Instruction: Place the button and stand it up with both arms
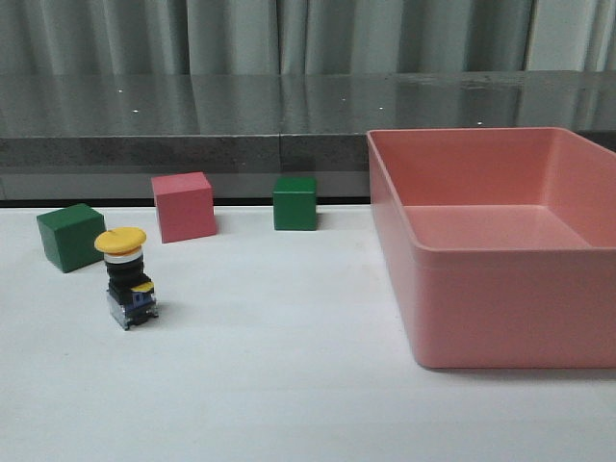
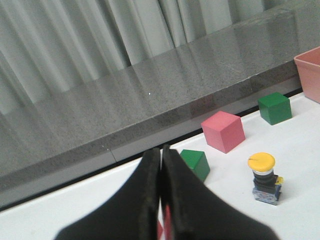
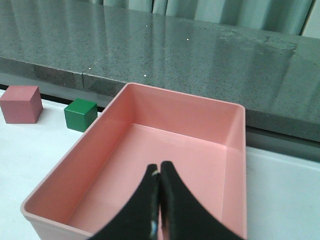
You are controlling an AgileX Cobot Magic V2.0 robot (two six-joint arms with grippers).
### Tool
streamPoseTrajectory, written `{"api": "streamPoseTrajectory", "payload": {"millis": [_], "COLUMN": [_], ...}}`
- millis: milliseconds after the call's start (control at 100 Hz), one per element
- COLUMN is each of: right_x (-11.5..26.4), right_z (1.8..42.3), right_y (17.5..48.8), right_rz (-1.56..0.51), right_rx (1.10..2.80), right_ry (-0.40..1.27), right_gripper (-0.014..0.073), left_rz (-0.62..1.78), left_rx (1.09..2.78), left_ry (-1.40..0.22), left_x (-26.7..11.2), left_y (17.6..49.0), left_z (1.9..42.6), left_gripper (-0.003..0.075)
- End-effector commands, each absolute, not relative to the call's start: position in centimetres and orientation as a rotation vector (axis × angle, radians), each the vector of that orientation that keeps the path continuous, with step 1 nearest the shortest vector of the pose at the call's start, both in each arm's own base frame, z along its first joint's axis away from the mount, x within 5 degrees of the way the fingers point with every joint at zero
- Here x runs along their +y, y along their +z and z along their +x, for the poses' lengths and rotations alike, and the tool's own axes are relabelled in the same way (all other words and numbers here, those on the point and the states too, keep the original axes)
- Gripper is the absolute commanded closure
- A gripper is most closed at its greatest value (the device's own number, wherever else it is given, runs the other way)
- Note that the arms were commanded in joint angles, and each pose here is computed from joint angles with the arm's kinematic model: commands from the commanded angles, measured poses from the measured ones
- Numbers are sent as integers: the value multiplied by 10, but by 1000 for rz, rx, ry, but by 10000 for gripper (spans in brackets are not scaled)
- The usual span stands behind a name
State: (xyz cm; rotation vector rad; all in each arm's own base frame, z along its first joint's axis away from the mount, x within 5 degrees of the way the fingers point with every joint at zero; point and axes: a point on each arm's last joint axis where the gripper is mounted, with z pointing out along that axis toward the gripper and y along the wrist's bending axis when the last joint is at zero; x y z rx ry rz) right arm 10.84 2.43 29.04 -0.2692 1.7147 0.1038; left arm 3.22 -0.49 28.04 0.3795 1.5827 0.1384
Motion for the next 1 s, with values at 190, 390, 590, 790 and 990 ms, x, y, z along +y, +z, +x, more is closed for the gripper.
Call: {"api": "streamPoseTrajectory", "payload": {"millis": [190,390,590,790,990], "right_x": [22,22,22,22,22], "right_z": [109,109,109,109,109], "right_y": [306,306,306,306,306], "right_rz": [-235,-235,-235,-235,-235], "right_rx": [1612,1612,1613,1613,1613], "right_ry": [90,90,90,90,90], "right_gripper": [656,656,656,656,656], "left_rz": [178,165,141,138,138], "left_rx": [1462,1378,1375,1375,1375], "left_ry": [-34,-65,-36,-33,-33], "left_x": [-8,-10,-8,-7,-7], "left_y": [236,211,212,212,212], "left_z": [54,58,58,58,58], "left_gripper": [740,740,740,740,740]}}
